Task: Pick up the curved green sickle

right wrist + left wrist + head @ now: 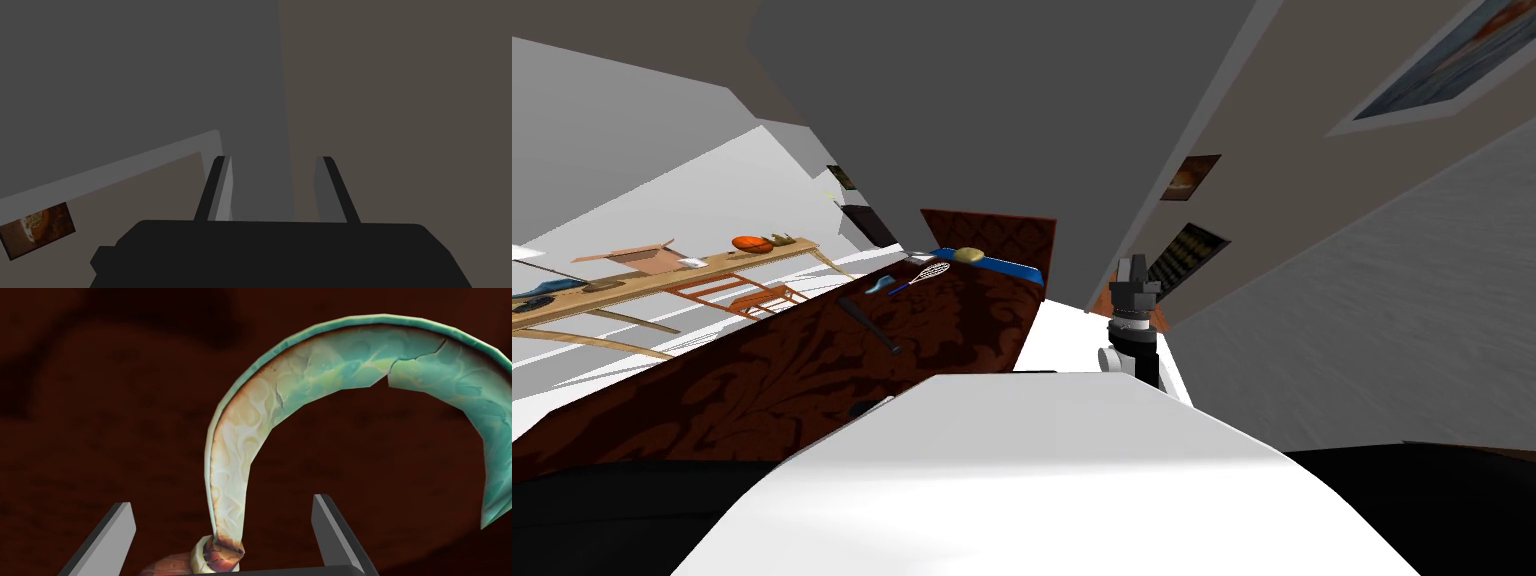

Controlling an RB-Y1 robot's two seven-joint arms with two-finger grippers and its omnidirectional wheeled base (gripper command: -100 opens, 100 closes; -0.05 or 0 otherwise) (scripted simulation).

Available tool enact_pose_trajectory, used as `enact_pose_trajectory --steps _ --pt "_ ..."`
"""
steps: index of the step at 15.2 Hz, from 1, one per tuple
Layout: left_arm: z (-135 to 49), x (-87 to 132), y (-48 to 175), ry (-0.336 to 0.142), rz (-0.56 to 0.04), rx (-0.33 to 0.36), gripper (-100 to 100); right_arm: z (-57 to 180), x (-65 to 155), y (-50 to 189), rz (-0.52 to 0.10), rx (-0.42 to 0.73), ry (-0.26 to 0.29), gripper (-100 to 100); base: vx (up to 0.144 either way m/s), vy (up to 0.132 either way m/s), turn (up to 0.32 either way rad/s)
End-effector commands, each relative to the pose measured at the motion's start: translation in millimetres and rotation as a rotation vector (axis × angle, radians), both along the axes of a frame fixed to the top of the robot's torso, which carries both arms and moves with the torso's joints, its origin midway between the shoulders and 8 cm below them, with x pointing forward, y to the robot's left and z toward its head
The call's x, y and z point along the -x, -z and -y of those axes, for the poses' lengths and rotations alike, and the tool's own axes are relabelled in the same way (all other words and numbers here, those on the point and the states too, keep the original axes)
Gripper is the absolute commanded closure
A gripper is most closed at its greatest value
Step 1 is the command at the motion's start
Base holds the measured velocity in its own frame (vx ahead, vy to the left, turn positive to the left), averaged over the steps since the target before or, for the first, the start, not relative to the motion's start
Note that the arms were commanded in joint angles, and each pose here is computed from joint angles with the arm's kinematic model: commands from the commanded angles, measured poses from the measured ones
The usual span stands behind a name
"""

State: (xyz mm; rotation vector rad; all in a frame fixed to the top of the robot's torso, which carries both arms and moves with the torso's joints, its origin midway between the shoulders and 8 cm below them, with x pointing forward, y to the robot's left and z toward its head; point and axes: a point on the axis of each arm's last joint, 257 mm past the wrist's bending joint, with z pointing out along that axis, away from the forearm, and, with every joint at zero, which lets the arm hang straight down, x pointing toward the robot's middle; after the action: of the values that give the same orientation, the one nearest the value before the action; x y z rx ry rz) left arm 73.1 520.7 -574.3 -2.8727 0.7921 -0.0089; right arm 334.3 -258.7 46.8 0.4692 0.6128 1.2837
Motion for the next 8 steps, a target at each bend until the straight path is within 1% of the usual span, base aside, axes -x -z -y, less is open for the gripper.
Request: enact_pose_trajectory --steps 1,2,3,7,8 --pt "3.7 -1.3 6.2 0.004 0.003 -0.001 -100 0.0 0.0 0.0 0.0 0.0 0.0 0 0.004 0.042 0.013" --pt "1.6 -0.6 2.8 0.001 0.001 0.0 -100 0.0 0.0 0.0 0.0 0.0 0.0 0 0.004 0.022 0.002" --pt "1.7 -1.0 3.4 0.002 0.002 -0.001 100 0.0 0.0 0.0 0.0 0.0 0.0 0 0.001 0.009 -0.002" --pt "1.9 0.0 3.6 -0.004 0.002 0.0 100 0.0 0.0 0.0 0.0 0.0 0.0 0 0.0 0.001 0.007" --pt "-5.4 0.9 -6.0 -0.003 -0.001 -0.002 100 0.0 0.0 0.0 0.0 0.0 0.0 0 -0.007 -0.034 -0.057"
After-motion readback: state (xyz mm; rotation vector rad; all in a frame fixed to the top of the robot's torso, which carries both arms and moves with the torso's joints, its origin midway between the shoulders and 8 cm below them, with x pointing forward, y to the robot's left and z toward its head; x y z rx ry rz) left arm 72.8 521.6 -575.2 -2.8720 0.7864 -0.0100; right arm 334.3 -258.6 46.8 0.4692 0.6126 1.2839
